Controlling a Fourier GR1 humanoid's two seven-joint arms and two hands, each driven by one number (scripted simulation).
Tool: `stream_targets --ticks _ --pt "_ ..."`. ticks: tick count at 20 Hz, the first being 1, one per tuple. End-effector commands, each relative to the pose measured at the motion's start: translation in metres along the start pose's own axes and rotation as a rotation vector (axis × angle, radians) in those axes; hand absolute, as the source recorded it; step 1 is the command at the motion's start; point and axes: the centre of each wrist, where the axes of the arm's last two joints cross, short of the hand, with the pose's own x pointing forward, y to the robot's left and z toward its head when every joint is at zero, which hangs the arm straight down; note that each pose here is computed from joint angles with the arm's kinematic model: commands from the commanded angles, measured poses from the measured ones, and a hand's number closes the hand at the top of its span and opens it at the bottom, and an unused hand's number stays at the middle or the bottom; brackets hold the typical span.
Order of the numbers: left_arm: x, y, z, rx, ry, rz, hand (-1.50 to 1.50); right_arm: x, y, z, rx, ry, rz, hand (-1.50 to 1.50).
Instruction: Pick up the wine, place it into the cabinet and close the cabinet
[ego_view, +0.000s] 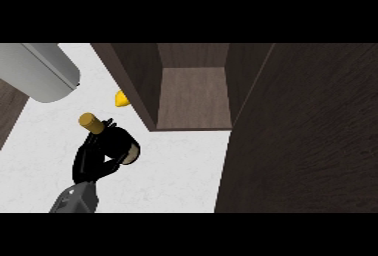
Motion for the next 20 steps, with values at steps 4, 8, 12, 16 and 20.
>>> stream_targets --ticks 4,8,12,16,20 --pt "0.001 -0.002 -0.017 -0.109 -0.030 -0.037 1.50 0.005 -0.007 0.019 0.087 0.006 -0.045 -1.50" --pt "-0.003 -0.015 -0.008 -0.178 -0.161 -0.192 1.50 0.013 -0.005 0.019 0.048 -0.003 -0.036 -1.50" --pt "-0.001 -0.016 -0.010 -0.158 -0.224 -0.200 1.50 0.011 0.001 0.035 0.053 0.012 -0.043 -1.50" --pt "-0.005 -0.046 -0.009 -0.136 -0.171 -0.237 1.50 0.001 0.005 0.017 0.054 0.001 -0.038 -1.50" --pt "0.000 -0.067 -0.001 -0.135 -0.175 -0.226 1.50 0.018 -0.006 0.016 0.061 0.022 -0.044 -1.50"
